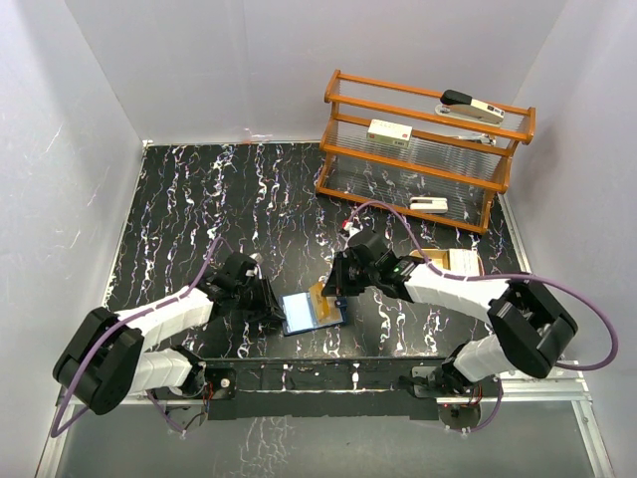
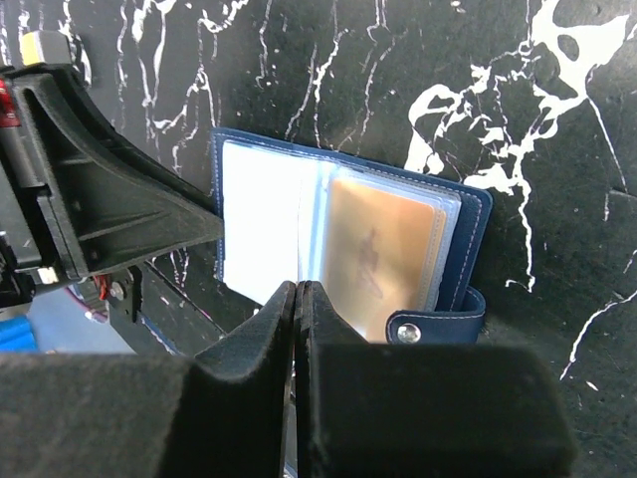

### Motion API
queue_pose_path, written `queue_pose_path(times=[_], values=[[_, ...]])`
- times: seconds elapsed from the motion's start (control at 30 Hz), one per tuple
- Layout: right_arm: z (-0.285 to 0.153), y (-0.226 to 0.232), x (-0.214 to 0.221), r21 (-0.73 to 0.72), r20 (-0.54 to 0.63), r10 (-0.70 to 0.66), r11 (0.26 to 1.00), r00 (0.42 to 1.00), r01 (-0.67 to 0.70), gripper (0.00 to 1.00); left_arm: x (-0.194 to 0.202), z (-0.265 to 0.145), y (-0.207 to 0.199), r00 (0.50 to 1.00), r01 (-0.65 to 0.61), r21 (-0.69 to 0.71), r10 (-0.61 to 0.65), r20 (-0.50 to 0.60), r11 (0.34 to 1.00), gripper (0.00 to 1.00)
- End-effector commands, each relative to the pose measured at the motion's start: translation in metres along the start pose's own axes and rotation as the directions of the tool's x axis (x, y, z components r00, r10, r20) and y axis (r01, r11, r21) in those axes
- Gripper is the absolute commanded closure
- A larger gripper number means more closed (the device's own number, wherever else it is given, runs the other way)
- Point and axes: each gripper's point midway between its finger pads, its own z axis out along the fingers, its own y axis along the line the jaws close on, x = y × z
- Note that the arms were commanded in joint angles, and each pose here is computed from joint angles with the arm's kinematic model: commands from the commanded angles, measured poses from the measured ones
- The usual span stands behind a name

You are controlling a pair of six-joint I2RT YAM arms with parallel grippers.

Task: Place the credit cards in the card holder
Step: Insert the credit card into the card holder.

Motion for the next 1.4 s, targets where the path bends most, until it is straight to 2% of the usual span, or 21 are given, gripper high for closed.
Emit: queue_pose_path(times=[0.0, 0.23, 0.9, 1.37], values=[[0.007, 0.008, -0.005, -0.057, 0.024, -0.033, 0.998, 0.999, 0.035, 1.0, 0.002, 0.002, 0.002, 1.0, 0.003, 0.005, -0.003, -0.01, 1.0, 0.84], [0.017, -0.002, 0.004, -0.039, -0.006, -0.033, 0.999, 0.999, 0.033, 1.0, 0.002, 0.001, 0.007, 1.0, -0.003, -0.023, 0.003, -0.005, 1.0, 1.0], [0.035, -0.027, 0.018, 0.023, -0.053, -0.035, 0.999, 0.998, 0.036, 0.97, 0.0, 0.003, 0.013, 1.0, -0.018, -0.054, 0.018, 0.0, 0.998, 1.0], [0.04, -0.023, 0.014, 0.0, -0.02, 0.011, 1.0, 1.0, -0.011, 0.97, 0.001, 0.005, 0.009, 1.0, 0.0, -0.028, 0.0, -0.009, 1.0, 1.0]])
